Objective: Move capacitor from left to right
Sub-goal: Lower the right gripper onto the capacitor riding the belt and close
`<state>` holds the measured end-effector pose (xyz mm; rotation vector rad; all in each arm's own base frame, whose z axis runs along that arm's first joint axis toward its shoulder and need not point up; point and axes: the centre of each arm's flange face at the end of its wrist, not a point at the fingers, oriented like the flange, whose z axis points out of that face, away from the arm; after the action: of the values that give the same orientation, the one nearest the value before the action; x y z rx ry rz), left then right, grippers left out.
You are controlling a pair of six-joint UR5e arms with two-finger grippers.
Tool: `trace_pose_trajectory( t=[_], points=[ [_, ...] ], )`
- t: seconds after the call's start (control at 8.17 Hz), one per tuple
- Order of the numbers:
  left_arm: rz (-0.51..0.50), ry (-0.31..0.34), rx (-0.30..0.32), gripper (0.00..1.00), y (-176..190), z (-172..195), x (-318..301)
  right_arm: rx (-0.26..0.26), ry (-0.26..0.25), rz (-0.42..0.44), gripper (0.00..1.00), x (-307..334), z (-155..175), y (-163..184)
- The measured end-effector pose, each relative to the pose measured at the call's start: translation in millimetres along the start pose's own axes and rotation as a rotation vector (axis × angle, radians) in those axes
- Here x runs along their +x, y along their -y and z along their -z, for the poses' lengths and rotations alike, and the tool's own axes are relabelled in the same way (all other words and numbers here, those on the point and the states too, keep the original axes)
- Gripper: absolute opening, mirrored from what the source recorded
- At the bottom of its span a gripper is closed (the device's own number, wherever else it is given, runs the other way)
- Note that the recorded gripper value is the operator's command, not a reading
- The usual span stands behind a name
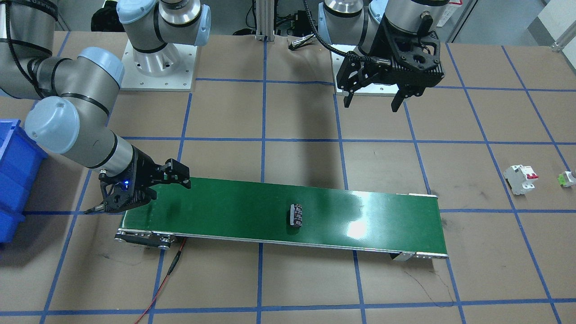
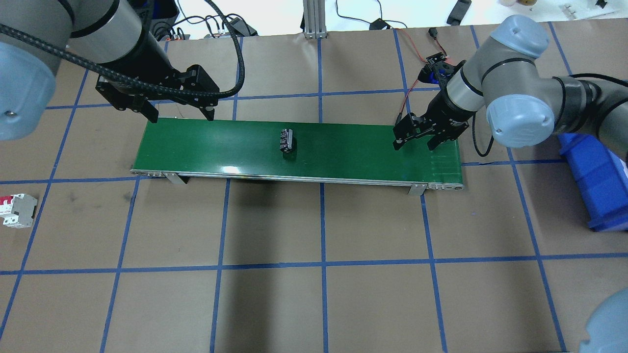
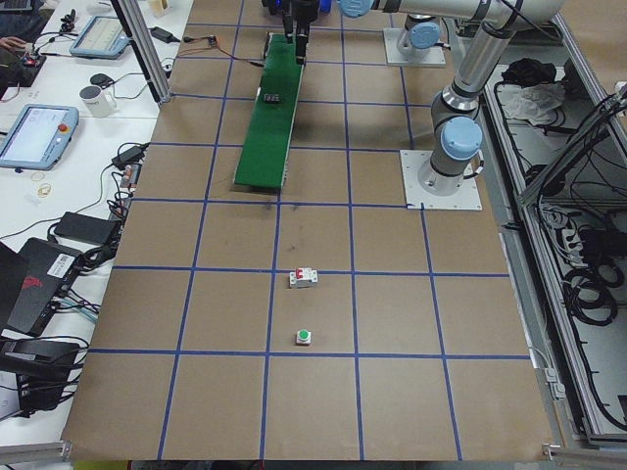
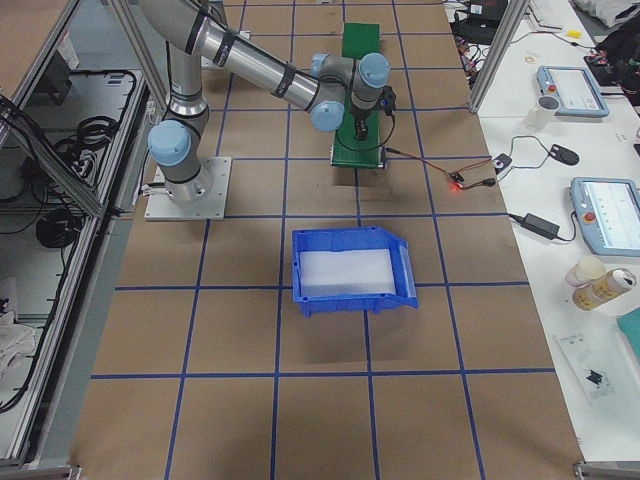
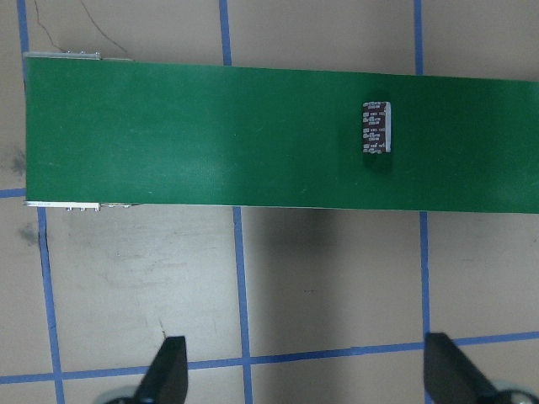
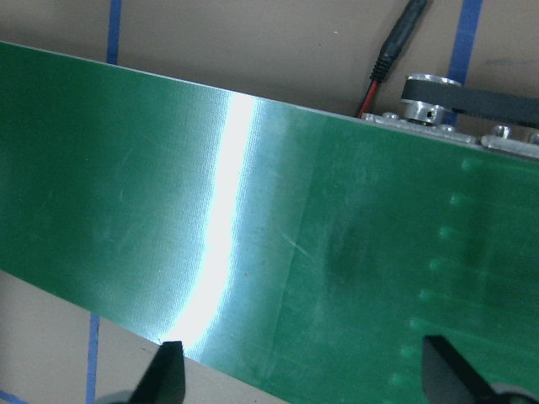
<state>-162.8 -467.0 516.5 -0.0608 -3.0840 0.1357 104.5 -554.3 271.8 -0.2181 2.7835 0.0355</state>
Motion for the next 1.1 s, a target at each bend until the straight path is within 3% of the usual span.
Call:
trace_pose_trajectory(
  t=[0.37, 0.98, 1.1],
  points=[
    [0.000, 0.000, 0.000, 1.00, -1, 0, 0, -0.010, 0.046, -0.016, 1.00, 4, -11, 5],
    [0.000, -0.002, -0.002, 1.00, 0, 0, 0, -0.023, 0.067, -0.120, 1.00, 7, -21, 7],
    [0.000, -0.002, -0.002, 1.00, 0, 0, 0, -0.023, 0.069, -0.129, 0.96, 8, -22, 8]
  ],
)
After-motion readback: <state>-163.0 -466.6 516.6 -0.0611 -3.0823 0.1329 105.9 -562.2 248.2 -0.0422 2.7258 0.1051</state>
